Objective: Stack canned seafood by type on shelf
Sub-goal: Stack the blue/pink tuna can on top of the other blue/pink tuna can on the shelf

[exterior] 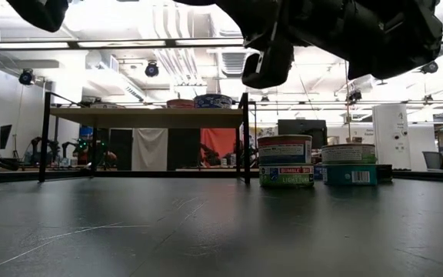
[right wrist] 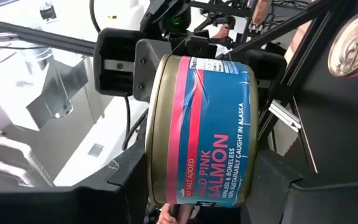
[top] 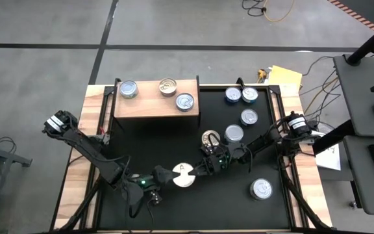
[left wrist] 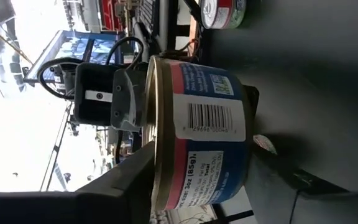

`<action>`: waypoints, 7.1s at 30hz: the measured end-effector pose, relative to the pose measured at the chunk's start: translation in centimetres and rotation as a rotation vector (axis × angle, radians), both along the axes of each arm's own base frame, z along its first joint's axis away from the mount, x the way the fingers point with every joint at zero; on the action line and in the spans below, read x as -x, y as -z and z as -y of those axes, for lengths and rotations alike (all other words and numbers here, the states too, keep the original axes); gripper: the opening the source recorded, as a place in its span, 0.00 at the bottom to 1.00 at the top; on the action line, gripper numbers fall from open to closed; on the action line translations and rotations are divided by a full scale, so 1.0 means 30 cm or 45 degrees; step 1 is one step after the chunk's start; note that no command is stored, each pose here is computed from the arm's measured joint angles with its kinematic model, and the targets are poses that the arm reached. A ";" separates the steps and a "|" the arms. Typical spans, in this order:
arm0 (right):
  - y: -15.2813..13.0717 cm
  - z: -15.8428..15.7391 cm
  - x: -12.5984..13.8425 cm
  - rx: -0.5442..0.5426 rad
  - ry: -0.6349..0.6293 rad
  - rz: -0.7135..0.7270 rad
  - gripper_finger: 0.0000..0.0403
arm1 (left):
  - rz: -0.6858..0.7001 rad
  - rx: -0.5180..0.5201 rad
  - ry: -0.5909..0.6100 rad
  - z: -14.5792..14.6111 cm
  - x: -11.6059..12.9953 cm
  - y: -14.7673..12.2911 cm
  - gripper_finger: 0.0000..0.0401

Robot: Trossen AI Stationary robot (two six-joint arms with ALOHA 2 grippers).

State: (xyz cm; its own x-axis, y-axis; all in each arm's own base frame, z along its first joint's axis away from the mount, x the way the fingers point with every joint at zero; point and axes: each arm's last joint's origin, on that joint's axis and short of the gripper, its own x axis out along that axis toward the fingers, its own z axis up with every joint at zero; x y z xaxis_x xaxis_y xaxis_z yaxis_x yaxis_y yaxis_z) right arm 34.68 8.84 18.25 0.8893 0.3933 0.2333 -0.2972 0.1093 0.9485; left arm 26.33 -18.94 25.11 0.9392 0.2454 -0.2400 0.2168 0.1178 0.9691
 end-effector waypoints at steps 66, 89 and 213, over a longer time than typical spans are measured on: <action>-0.207 -0.305 0.090 2.301 0.679 -0.342 0.90 | 0.220 1.094 -0.073 -0.055 0.181 0.100 0.44; -0.229 -0.338 -0.040 2.382 0.442 -0.111 0.90 | 0.244 1.094 -0.037 -0.005 0.130 0.091 0.46; -0.347 0.730 -0.349 3.247 0.605 -0.799 0.49 | 0.744 1.284 -0.198 -0.572 0.501 0.014 0.54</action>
State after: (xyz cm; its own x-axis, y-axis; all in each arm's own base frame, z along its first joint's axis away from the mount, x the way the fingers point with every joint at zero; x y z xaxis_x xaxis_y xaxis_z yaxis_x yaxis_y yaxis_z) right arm 45.13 -13.05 28.68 0.7081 -0.6756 -0.2053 0.1205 0.4021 -0.9076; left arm 11.31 -1.79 24.68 0.9477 0.3124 0.0659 -0.3139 0.8746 0.3696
